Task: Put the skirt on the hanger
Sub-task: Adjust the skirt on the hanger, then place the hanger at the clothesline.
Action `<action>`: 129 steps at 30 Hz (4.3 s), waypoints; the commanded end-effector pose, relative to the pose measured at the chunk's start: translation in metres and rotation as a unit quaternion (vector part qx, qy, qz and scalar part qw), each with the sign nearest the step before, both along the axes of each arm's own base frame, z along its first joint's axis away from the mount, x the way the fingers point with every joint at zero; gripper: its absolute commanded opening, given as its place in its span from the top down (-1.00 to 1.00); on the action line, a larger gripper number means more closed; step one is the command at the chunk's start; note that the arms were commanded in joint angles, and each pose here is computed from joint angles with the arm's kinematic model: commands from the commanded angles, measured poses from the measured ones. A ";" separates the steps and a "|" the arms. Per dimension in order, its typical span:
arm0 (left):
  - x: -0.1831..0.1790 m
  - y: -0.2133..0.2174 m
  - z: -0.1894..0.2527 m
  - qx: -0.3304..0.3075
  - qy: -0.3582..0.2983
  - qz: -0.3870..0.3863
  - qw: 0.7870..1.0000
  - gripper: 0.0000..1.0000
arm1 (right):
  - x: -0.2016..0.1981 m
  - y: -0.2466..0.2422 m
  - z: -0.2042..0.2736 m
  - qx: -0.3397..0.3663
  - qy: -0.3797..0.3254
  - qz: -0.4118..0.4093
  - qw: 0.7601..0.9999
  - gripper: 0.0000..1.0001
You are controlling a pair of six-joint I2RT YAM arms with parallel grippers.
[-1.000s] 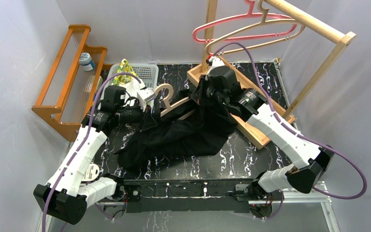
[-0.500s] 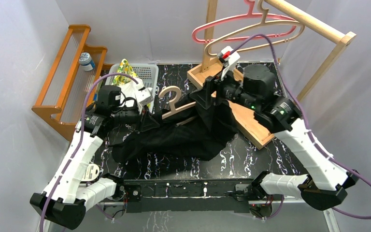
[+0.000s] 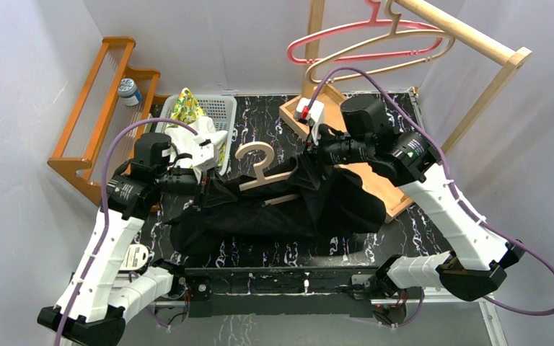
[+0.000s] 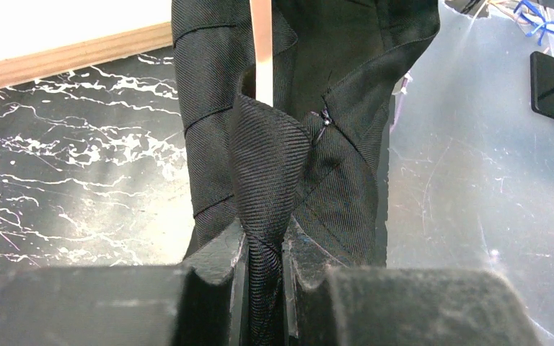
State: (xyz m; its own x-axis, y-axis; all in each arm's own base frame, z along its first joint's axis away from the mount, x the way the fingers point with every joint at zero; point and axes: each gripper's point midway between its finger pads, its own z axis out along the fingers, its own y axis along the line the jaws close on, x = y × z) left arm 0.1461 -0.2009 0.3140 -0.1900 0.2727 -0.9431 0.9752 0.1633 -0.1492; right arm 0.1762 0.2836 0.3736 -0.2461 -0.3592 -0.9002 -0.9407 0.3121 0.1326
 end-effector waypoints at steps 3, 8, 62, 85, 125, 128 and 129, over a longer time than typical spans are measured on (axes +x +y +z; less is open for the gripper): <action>-0.010 -0.002 0.016 -0.013 -0.032 -0.038 0.999 1.00 | -0.045 -0.010 -0.024 -0.030 0.066 0.089 0.993 -0.33; -0.008 -0.003 0.020 -0.016 -0.039 -0.047 0.998 1.00 | -0.053 -0.004 -0.036 -0.032 0.102 0.114 0.988 -0.10; 0.135 0.056 -0.038 -0.014 0.084 0.455 0.886 -0.97 | 0.014 -0.114 -0.078 -0.061 0.100 -0.395 0.911 1.00; 0.148 0.051 -0.069 0.004 0.183 0.490 0.852 -0.97 | 0.055 -0.204 -0.015 0.008 0.029 -0.694 0.719 1.00; 0.145 0.042 -0.074 0.020 0.181 0.456 0.871 -0.97 | 0.120 -0.271 0.133 0.042 -0.250 -0.785 0.565 1.00; 0.146 0.041 -0.075 0.021 0.183 0.455 0.871 -0.97 | 0.120 -0.272 0.145 0.050 -0.258 -0.785 0.561 1.00; 0.146 0.041 -0.076 0.022 0.184 0.454 0.871 -0.97 | 0.121 -0.272 0.147 0.048 -0.262 -0.786 0.558 1.00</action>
